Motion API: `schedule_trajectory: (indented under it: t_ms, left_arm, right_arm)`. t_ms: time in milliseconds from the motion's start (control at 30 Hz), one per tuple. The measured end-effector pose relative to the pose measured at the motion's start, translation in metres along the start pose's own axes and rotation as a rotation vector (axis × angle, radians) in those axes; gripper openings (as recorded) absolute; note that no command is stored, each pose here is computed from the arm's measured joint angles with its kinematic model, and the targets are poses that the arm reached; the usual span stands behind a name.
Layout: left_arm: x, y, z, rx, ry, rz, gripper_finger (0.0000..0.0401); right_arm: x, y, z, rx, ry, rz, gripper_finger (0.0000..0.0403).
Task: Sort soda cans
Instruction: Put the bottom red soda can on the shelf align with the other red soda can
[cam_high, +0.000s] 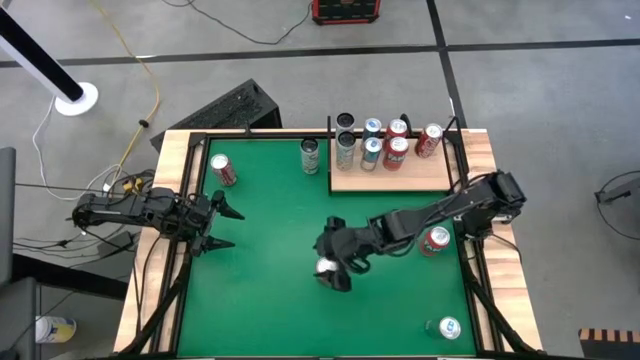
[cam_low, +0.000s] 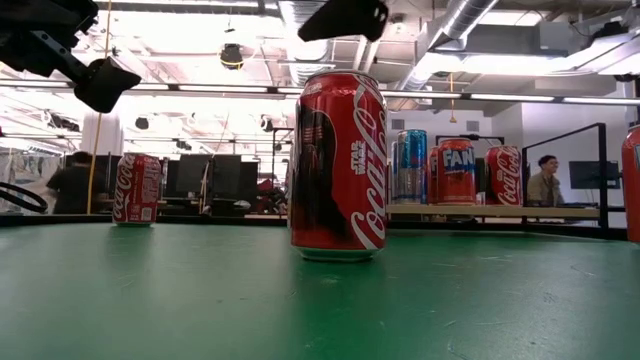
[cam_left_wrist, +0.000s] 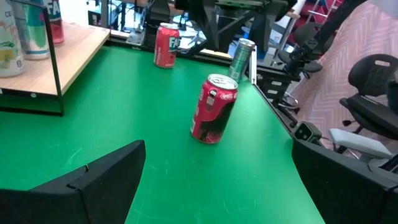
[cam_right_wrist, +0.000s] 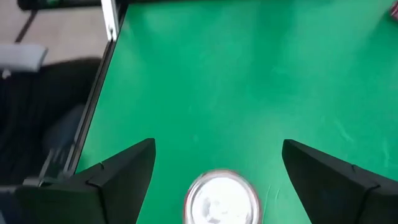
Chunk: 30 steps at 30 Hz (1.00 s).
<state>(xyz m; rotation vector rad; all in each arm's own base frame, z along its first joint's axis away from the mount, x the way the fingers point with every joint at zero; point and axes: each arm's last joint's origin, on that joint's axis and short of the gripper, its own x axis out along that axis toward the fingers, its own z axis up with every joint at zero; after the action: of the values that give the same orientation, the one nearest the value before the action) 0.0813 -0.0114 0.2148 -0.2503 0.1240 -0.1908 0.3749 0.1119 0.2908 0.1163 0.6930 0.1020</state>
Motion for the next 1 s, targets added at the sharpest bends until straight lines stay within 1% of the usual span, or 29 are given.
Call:
schedule_trajectory:
  t_ms: [167,267,333,600,767,900,1000]
  left_arm:
    - [0.0,0.0,0.0,0.0,0.0,0.0,0.0391]
    - [0.0,0.0,0.0,0.0,0.0,0.0,0.0391]
    - [0.0,0.0,0.0,0.0,0.0,0.001,0.0391]
    - [0.0,0.0,0.0,0.0,0.0,0.001,0.0391]
    - [0.0,0.0,0.0,0.0,-0.001,0.001,0.0391]
    - [0.0,0.0,0.0,0.0,-0.001,0.001,0.0391]
    - [0.0,0.0,0.0,0.0,-0.001,0.001,0.0391]
  right_arm:
    - [-0.002,0.012,-0.008,-0.033,0.052,0.006,0.0373]
    - [-0.002,0.014,-0.011,-0.102,0.072,0.008,0.0373]
    - [-0.002,0.014,-0.013,-0.123,0.092,0.004,0.0373]
    - [-0.001,0.006,-0.013,-0.116,0.11,-0.015,0.0373]
    - [0.004,0.003,-0.024,-0.119,0.152,-0.026,0.0373]
    - [0.006,0.006,-0.026,-0.121,0.122,-0.014,0.0373]
    - [0.01,0.006,-0.034,-0.126,0.132,-0.012,0.0373]
